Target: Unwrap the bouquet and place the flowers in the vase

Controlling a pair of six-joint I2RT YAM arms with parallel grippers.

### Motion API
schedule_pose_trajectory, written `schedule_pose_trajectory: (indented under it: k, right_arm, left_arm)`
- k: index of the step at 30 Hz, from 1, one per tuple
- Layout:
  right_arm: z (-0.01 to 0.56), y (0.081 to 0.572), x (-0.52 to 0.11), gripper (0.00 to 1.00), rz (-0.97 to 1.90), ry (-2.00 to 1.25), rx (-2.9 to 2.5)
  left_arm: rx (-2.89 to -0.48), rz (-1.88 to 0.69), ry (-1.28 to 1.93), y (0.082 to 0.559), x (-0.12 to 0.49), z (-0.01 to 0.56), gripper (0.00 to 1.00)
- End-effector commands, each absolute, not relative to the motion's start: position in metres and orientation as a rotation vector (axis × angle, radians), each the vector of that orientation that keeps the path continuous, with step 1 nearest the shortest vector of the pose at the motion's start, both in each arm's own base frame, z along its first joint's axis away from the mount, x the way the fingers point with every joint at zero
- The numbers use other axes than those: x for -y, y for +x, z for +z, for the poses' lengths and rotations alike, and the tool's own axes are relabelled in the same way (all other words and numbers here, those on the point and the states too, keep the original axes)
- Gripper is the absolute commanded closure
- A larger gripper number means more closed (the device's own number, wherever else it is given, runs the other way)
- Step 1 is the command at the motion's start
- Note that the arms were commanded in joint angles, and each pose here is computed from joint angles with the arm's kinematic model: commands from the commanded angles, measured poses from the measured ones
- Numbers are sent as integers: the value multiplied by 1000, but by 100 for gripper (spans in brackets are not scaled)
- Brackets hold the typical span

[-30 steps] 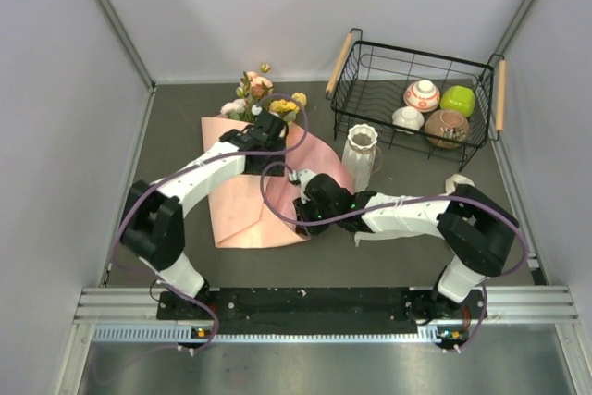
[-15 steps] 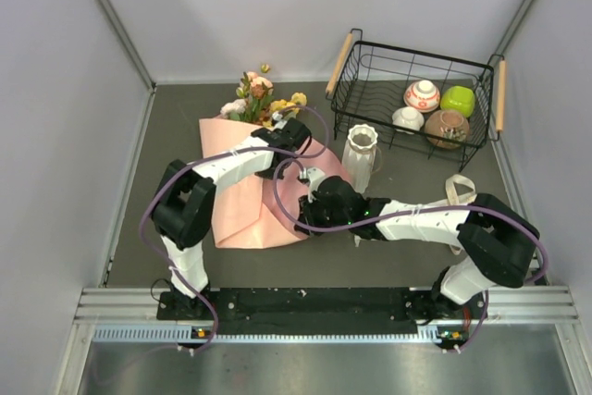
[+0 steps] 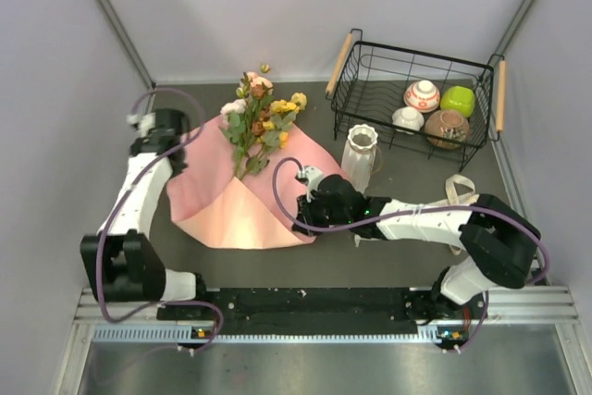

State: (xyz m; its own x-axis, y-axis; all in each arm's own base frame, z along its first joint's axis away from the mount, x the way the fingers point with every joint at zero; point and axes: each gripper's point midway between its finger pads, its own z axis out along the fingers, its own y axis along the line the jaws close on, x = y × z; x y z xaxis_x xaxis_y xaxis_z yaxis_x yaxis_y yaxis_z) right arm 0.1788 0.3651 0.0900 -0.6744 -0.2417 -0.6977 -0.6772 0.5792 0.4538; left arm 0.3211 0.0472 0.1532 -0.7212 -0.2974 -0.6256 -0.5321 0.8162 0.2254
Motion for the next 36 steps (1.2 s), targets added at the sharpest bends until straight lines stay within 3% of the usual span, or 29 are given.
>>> schedule_pose_trajectory:
  k: [1,2,3,5,6,8,11,14,18,23,25,28,31,32,35,36]
  right_arm:
    - [112,181,-393,84,1078,-777,-2162]
    - [113,181,-396,84,1086,-788,-2163]
    - [120,182,-402,82,1110,-803,-2150]
    - [123,188,-411,78,1134,-829,-2145]
    - [125,189,-414,71,1159,-848,-2145]
    - [124,201,-421,59,1166,-857,-2162]
    - [119,213,-433,33,1181,-906,-2189]
    - [112,220,-442,22,1173,-968,-2206]
    - [102,232,-454,16,1160,-1008,-2219]
    - [94,243,-470,13,1191,-1044,-2213]
    - [81,247,-472,13,1181,-1062,-2227]
    - [77,250,-482,18,1203,-1095,-2226]
    - [93,242,-494,40,1317,-1130,-2183]
    - [101,234,-497,53,1358,-1148,-2162]
    - [123,215,-498,70,1400,-1175,-2115]
    - [129,207,-498,70,1426,-1179,-2107]
  left_arm:
    - [-2254,342,-951,289,-95,165,100]
    - [-2209,331,-978,281,-101,170,99]
    - [-2178,321,-1006,278,-106,173,72]
    - [-2116,300,-1048,269,-114,183,34]
    - [-2106,257,-1039,271,-109,187,12]
    - [-2095,189,-1015,270,-100,192,1]
    - [-2123,70,-966,274,-83,193,1]
    - [-2181,-98,-877,276,-56,194,6]
    - [-2223,-386,-715,282,-13,188,16]
    - [-2283,-770,-595,271,41,174,17]
    - [-2283,-807,-592,265,47,166,17]
    - [-2281,-812,-578,256,51,160,17]
    - [-2285,-774,-579,248,48,161,19]
    - [-2283,-753,-580,247,47,164,19]
    - [-2233,-675,-570,246,38,184,20]
    - [-2199,-644,-558,248,35,198,20]
